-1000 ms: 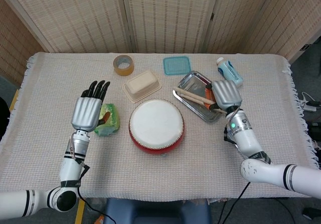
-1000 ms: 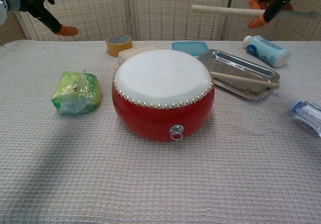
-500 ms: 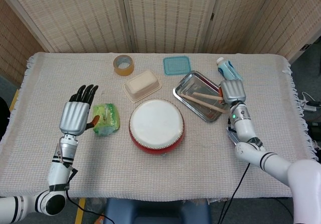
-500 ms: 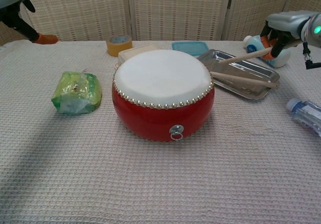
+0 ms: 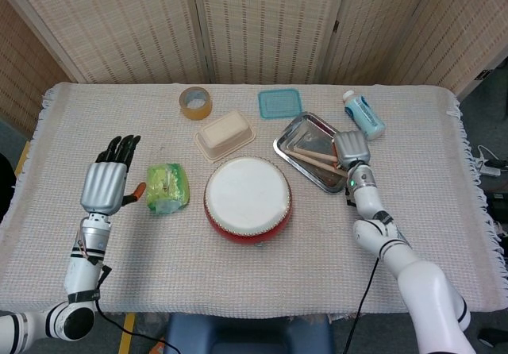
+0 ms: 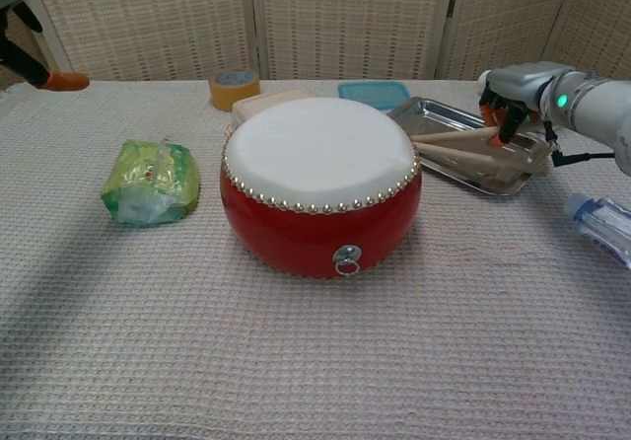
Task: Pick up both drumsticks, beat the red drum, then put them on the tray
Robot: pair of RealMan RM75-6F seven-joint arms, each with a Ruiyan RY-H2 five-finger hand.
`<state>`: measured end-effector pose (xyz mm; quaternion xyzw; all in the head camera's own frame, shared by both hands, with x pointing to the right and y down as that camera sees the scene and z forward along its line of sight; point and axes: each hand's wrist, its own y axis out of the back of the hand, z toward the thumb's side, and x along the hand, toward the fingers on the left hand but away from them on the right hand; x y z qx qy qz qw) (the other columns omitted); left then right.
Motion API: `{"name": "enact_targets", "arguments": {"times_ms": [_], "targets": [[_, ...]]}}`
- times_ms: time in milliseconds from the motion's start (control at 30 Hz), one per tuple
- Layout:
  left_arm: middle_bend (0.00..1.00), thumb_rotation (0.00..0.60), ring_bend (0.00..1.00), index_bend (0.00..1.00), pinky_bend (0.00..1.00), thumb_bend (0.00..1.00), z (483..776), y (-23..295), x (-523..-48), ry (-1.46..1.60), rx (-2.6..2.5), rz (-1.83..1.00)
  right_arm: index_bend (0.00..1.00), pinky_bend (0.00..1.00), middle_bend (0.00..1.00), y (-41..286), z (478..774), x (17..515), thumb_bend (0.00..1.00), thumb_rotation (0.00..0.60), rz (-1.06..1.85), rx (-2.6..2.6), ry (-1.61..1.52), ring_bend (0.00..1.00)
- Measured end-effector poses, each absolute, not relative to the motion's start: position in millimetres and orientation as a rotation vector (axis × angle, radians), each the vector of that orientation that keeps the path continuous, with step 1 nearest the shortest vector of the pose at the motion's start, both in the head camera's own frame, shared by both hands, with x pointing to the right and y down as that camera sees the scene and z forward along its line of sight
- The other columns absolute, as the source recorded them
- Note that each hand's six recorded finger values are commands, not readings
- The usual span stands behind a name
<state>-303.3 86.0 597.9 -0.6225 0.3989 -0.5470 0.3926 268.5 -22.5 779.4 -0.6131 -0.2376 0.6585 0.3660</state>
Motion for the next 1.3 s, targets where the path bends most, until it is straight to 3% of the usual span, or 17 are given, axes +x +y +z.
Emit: {"name": "enact_targets", "arguments": {"times_ms": [67,167,467,667,800,967,1100,1300], "targets": [[0.06,0.6,0.03,0.0,0.25,0.3,598.6,86.0,-306.0,1.013,-1.579,-1.394,0.22,0.49,0.37,-23.3,782.4,265.4,0.21,0.6,1.702,-1.586,-0.608,0.26],[0.06,0.6,0.03,0.0,0.25,0.3,598.5,85.6,-308.0,1.016,-1.579,-1.395,0.17,0.49,0.34,-25.5,783.7,262.1,0.21,0.6,1.708,-1.599,-0.618,0.24],[0.06,0.6,0.03,0.0,0.25,0.3,592.2,83.2,-309.9,1.032,-1.583,-1.375,0.15,0.47,0.32,-32.5,770.2,264.3,0.2,0.6,1.663,-1.616,-0.664,0.22],[0.07,0.6,0.03,0.0,0.25,0.3,586.8,82.7,-320.7,1.068,-1.595,-1.378,0.15,0.47,0.32,-29.8,743.3,267.4,0.2,0.6,1.578,-1.667,-0.708,0.22],[0.08,0.6,0.04,0.0,0.25,0.3,583.6,83.9,-333.2,1.101,-1.616,-1.39,0.15,0.43,0.31,-18.4,710.1,275.3,0.2,0.6,1.514,-1.707,-0.738,0.19],[0.08,0.6,0.04,0.0,0.23,0.3,580.6,91.3,-352.7,1.133,-1.652,-1.41,0.11,0.22,0.18,2.8,654.2,310.6,0.2,0.6,1.473,-1.707,-0.801,0.01],[0.08,0.6,0.04,0.0,0.22,0.3,578.7,107.1,-375.0,1.141,-1.647,-1.439,0.03,0.17,0.14,29.4,603.5,361.1,0.2,0.6,1.446,-1.641,-0.876,0.0],[0.08,0.6,0.04,0.0,0.21,0.3,575.6,132.6,-401.8,1.177,-1.615,-1.467,0.0,0.11,0.1,82.7,566.4,398.2,0.2,0.6,1.361,-1.623,-0.951,0.0]]}}
